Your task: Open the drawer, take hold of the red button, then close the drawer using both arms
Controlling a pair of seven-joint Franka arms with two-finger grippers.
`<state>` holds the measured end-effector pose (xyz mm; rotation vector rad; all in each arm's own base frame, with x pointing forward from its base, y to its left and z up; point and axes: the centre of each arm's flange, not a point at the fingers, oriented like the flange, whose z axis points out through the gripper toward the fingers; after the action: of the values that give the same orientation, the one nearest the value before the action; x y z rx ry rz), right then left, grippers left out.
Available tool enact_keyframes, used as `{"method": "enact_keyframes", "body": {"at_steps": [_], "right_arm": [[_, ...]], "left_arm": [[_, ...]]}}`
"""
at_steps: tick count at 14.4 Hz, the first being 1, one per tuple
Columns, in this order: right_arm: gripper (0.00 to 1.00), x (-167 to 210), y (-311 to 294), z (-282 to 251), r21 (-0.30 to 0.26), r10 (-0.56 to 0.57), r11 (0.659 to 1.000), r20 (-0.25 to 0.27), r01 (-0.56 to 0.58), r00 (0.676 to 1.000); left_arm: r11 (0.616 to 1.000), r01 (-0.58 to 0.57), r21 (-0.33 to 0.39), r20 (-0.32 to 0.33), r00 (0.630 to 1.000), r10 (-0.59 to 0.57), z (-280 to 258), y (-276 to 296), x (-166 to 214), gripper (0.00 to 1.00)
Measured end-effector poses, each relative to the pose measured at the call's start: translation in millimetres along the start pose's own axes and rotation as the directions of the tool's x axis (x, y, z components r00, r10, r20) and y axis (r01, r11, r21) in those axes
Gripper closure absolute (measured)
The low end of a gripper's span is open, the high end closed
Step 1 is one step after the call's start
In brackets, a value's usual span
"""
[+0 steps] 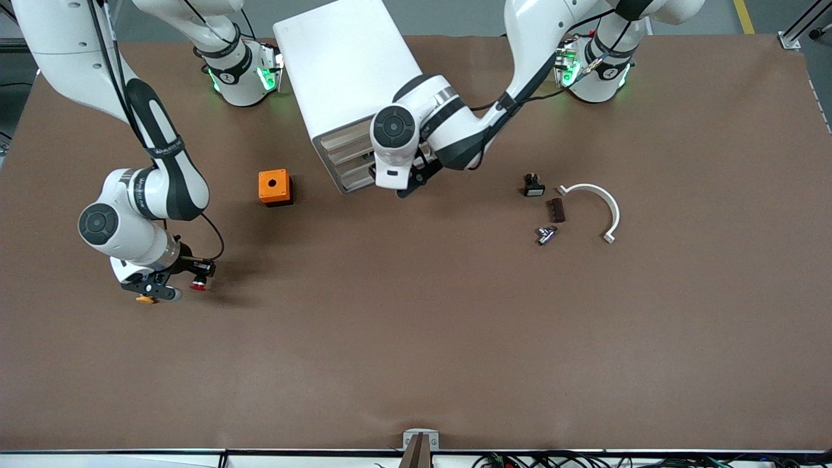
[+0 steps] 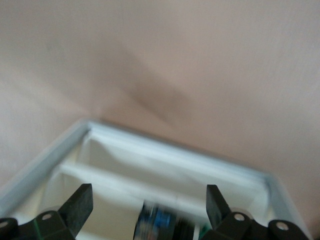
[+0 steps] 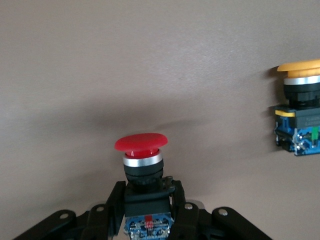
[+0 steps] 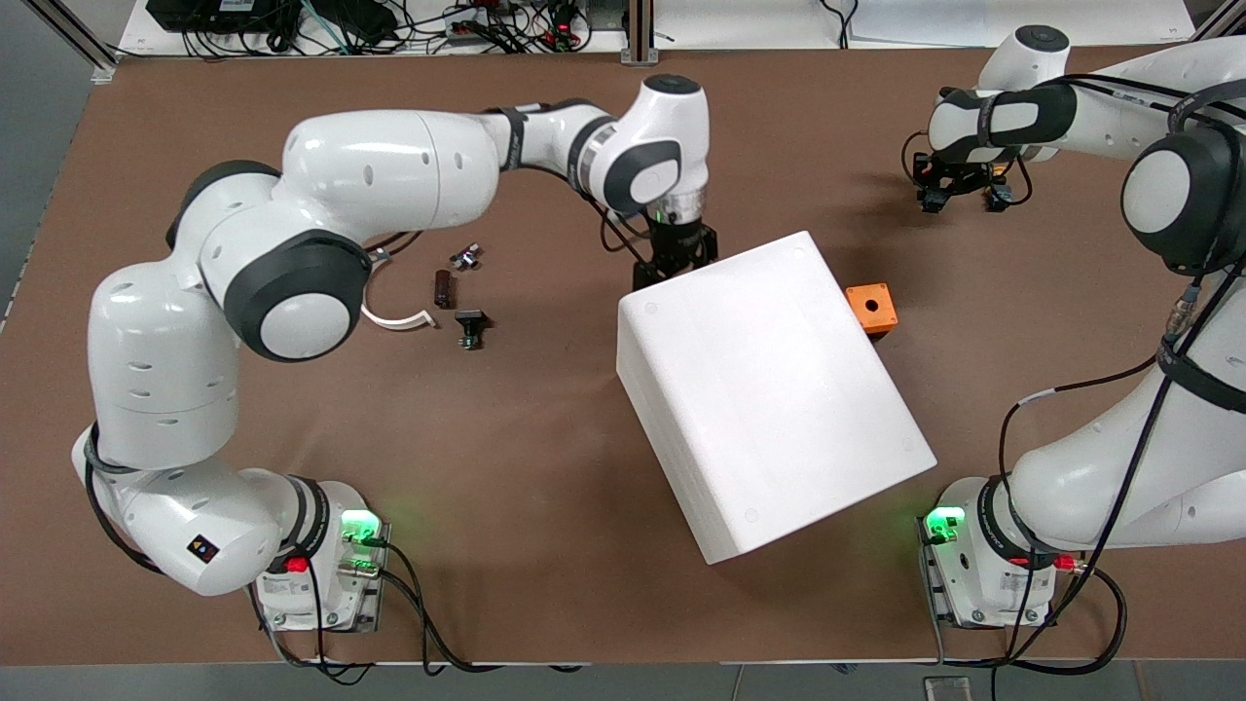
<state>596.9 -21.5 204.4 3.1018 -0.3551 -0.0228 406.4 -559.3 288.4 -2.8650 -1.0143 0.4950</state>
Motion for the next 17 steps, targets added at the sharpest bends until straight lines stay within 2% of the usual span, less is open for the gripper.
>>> {"method": "enact_keyframes", "body": {"at_steps": [3,7,9,13,14,17], "right_arm": [[0.58,3.2,13.6,12.7,-0.011,0.003,1.0,-0.01,-0.003,1.0],[0.58,6.0,18.8,17.5,-0.015,-0.001,1.0,-0.008,0.0,1.0],[0.45,8.2,19.6,17.5,-0.017,-0.013,1.0,-0.011,0.013,1.0],[0.05,16.1,17.2,7.3,-0.018,-0.042,0.999,-0.013,0.042,0.999],[0.0,18.6,17.0,-0.6,-0.021,-0.051,0.998,-0.001,0.051,0.999],[0.0,25.3,19.6,-54.9,-0.027,-0.079,0.996,0.042,0.08,0.996]], "left_arm": [[0.996,0.066,-0.064,-0.096,0.993,-0.072,-50.0,-7.9,94.2,0.0],[0.989,0.049,-0.138,-0.131,0.989,-0.067,-138.3,-52.6,208.2,0.0],[0.989,0.029,-0.146,-0.149,0.988,-0.051,-179.7,-87.1,251.7,0.0],[0.988,-0.032,-0.151,-0.194,0.981,0.003,-254.8,-163.7,310.1,0.0],[0.988,-0.059,-0.142,-0.203,0.979,0.029,-268.8,-181.1,318.2,0.0],[0.981,-0.157,-0.113,-0.237,0.963,0.127,-308.4,-231.8,334.4,0.0]]}}
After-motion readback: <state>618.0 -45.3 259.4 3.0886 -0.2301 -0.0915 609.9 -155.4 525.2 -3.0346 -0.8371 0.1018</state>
